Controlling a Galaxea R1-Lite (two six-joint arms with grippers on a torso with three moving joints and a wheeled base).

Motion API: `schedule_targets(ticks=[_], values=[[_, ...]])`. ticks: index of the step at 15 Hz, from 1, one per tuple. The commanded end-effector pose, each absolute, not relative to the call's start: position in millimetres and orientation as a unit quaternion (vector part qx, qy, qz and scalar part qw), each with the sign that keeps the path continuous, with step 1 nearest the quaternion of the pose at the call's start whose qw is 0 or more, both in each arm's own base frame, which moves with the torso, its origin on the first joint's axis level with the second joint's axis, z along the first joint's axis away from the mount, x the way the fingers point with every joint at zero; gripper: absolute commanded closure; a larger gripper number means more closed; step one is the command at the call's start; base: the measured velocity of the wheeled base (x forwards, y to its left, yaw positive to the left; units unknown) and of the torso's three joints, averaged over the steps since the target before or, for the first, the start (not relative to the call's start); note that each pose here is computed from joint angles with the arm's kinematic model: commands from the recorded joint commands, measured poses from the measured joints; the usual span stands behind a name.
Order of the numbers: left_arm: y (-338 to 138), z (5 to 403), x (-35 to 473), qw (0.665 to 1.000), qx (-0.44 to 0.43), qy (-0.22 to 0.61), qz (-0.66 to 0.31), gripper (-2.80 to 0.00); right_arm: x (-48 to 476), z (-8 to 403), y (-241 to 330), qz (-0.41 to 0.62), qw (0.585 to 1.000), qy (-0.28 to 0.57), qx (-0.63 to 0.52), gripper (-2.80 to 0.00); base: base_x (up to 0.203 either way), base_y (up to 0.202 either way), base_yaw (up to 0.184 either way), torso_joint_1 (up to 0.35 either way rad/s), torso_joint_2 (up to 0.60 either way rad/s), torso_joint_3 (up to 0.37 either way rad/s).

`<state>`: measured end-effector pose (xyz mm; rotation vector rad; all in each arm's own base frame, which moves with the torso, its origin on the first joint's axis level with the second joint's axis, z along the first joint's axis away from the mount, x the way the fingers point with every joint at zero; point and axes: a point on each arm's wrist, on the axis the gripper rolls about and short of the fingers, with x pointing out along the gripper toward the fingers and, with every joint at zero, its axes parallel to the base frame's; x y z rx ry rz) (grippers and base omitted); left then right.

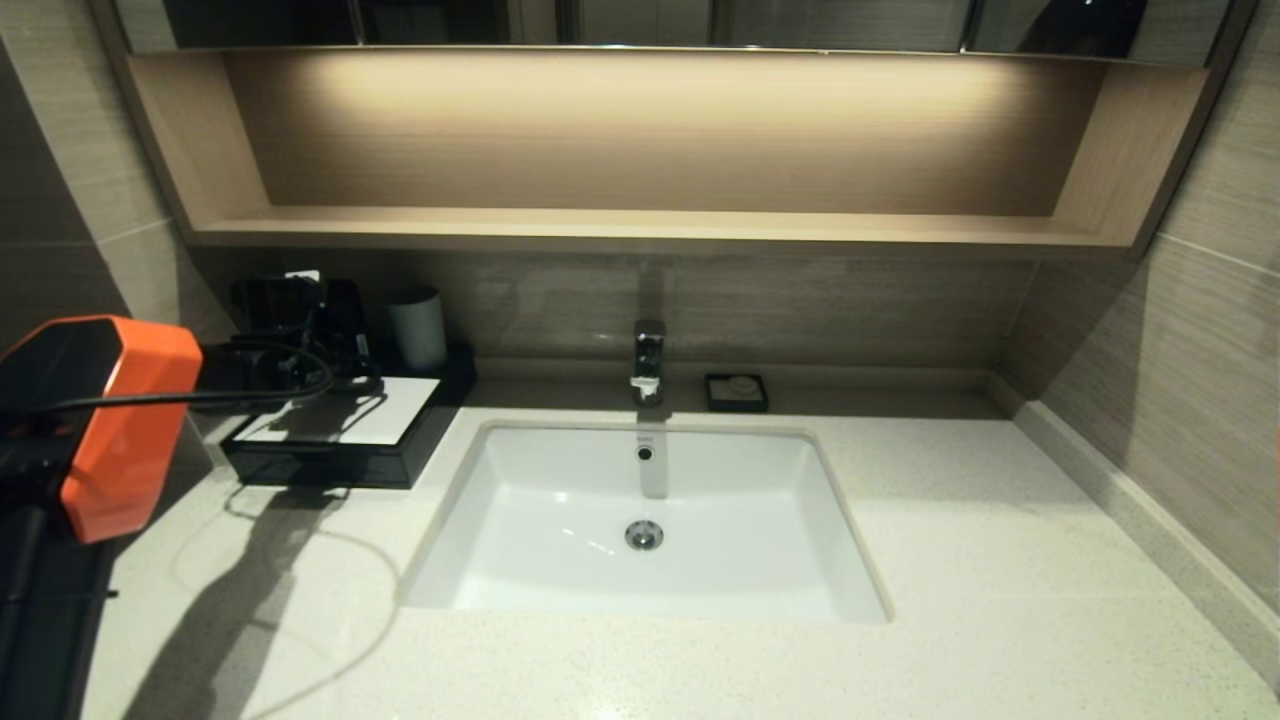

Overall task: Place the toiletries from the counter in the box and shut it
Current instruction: Place the cup on the storage box

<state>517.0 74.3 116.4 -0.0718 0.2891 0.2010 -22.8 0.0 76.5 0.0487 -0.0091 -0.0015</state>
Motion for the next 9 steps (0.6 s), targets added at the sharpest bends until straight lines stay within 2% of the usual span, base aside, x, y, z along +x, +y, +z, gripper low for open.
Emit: schedule_targets(ticks=[1, 9], values=[[74.9, 113.4, 518.4, 0.984, -0.036, 0.144, 0.101, 0.00, -22.7, 76.5, 0.0, -0.001, 1.000, -0.004, 0.025, 0.00, 0.000, 0.000, 0.000, 0.000, 0.00, 0.000], [73.0, 111.5, 522.8, 0.985, -0.035, 0.140, 0.098, 0.00, -22.8, 76.8, 0.0, -0.001, 1.000, -0.004, 0.025, 0.00, 0.000, 0.000, 0.000, 0.000, 0.00, 0.000]])
